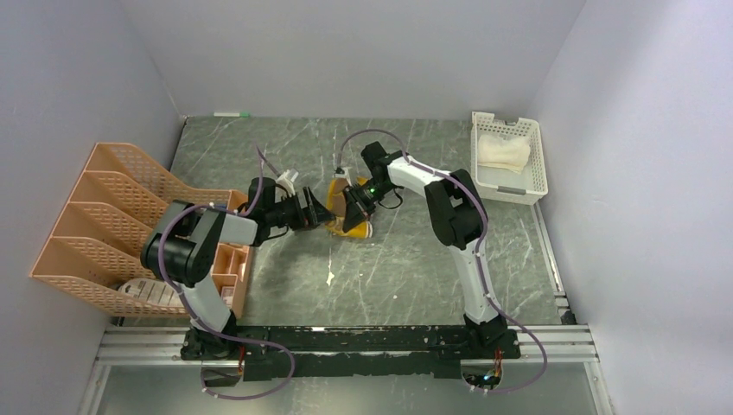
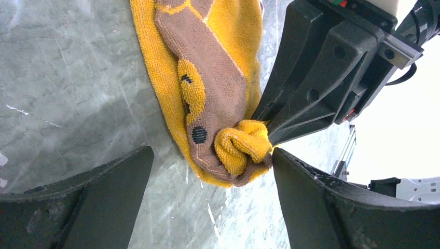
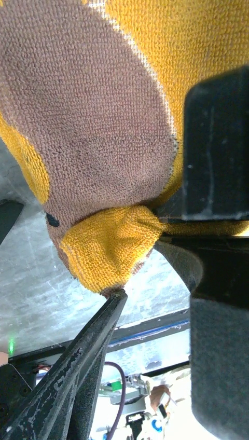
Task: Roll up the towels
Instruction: Roll the towel at the center of the board.
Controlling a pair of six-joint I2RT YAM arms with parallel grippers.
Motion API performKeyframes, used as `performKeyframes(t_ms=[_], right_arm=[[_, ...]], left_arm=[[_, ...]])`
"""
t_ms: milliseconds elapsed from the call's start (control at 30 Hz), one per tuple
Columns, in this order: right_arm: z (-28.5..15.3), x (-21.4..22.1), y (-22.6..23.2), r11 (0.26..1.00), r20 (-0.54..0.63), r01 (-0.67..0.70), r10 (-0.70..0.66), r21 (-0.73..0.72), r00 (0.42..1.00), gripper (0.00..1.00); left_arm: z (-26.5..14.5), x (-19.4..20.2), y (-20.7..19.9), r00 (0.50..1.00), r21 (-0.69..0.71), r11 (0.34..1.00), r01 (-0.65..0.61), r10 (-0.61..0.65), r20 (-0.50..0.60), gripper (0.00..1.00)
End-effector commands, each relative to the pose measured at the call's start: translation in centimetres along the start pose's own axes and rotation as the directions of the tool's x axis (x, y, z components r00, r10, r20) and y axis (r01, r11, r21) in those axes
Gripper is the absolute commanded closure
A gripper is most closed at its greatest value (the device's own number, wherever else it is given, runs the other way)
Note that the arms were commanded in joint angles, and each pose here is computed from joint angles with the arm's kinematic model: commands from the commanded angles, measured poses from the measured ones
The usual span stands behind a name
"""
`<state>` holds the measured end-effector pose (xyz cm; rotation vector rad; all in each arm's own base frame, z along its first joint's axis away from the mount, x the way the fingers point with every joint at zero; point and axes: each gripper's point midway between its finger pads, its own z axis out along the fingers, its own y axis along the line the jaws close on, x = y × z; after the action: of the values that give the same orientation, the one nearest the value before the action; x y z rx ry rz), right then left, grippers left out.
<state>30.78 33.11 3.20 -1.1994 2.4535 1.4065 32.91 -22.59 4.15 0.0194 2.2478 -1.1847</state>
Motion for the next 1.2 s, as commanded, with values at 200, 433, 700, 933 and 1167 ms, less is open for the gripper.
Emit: performKeyframes(t_ms=[200,433,700,933,1167], right_arm=[[-1.1,-0.9,1.6,0.999,0.027,0.023,-0.022,-0.027,0.999,1.0],[-0.8,-0.8,1.2,0.999,0.012,0.016,-0.016,-0.031,1.0,1.0],[-1.0,-1.0,1.0,1.0,0.014,0.023,-0.023,-0.01,1.0,1.0],[-6.2,-5.9,-1.3,0.903,0.138,0.024,-0.092,0.428,0.986,0.74],[-14.0,-6.4,5.3,0.186,-0.017,0.164,-0.609,0.969,0.793,0.0]], left_arm=[[1.1,2.4,1.3,0.997,0.031,0.999,0.005,-0.003,-0.083,0.06],[2.2,3.7,0.9,0.99,0.055,0.998,-0.014,0.021,-0.136,0.16],[2.6,4.8,0.9,0.986,0.107,0.994,0.029,-0.011,-0.164,0.93],[2.7,3.9,1.9,0.983,0.048,0.998,0.029,-0.02,-0.182,0.93],[3.0,2.4,2.3,0.976,0.0,1.0,0.031,-0.03,-0.216,0.93]])
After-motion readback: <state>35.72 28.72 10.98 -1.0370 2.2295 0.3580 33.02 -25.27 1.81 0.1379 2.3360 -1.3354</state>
